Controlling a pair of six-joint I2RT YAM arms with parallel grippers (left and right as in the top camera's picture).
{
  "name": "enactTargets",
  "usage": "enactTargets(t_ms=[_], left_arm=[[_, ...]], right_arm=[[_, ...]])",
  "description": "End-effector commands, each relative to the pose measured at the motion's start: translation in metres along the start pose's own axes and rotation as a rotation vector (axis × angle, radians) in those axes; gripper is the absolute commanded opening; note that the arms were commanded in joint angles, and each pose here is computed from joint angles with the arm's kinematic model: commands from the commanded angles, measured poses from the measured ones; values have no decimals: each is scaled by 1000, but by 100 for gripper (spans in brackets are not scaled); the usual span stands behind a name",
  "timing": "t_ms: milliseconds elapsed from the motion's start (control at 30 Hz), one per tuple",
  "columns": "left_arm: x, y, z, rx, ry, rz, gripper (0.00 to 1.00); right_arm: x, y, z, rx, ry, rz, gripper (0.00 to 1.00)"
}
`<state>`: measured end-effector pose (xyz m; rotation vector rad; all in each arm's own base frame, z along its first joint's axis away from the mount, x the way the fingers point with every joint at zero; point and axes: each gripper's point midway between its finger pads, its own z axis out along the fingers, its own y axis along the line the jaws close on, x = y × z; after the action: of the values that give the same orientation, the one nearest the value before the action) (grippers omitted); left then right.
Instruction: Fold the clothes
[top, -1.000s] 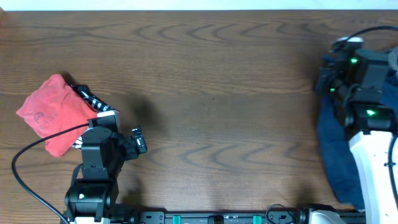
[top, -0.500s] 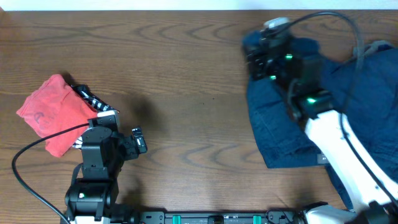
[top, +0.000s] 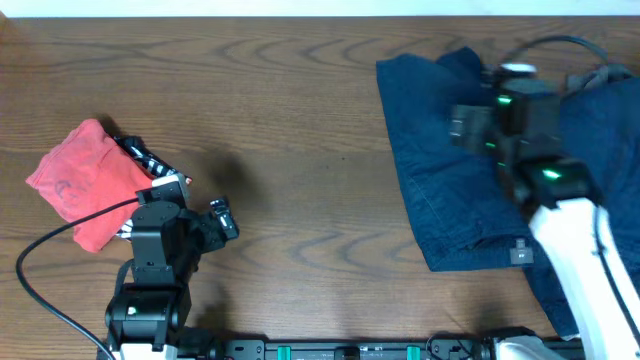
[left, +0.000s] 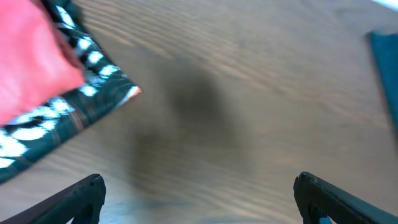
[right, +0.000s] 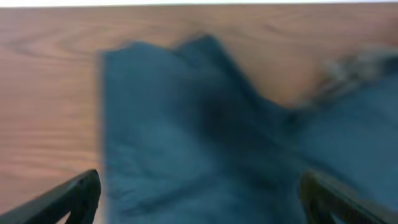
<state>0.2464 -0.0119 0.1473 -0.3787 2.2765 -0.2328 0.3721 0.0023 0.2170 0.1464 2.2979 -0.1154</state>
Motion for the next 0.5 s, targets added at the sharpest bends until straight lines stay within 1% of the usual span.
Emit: enactTargets(t_ms=[0,100,200,367,467], left_arm=[[4,-22,1,114,60,-110,98],[16,-34,8,178,146,-162,98],[30,-47,17,225,245,-200,98],[58,-67,35,245,401,-254,98],[77,-84,47,252,482,-247,98]], right_arm=[[11,-52,-13,160,41,111,99],[39,-85,-19,241,144,229,99],[58,-103,-23,271,218,279,99],[71,-121,-28,308,264,325,99],[73,-124,-28,315,271,332,99]])
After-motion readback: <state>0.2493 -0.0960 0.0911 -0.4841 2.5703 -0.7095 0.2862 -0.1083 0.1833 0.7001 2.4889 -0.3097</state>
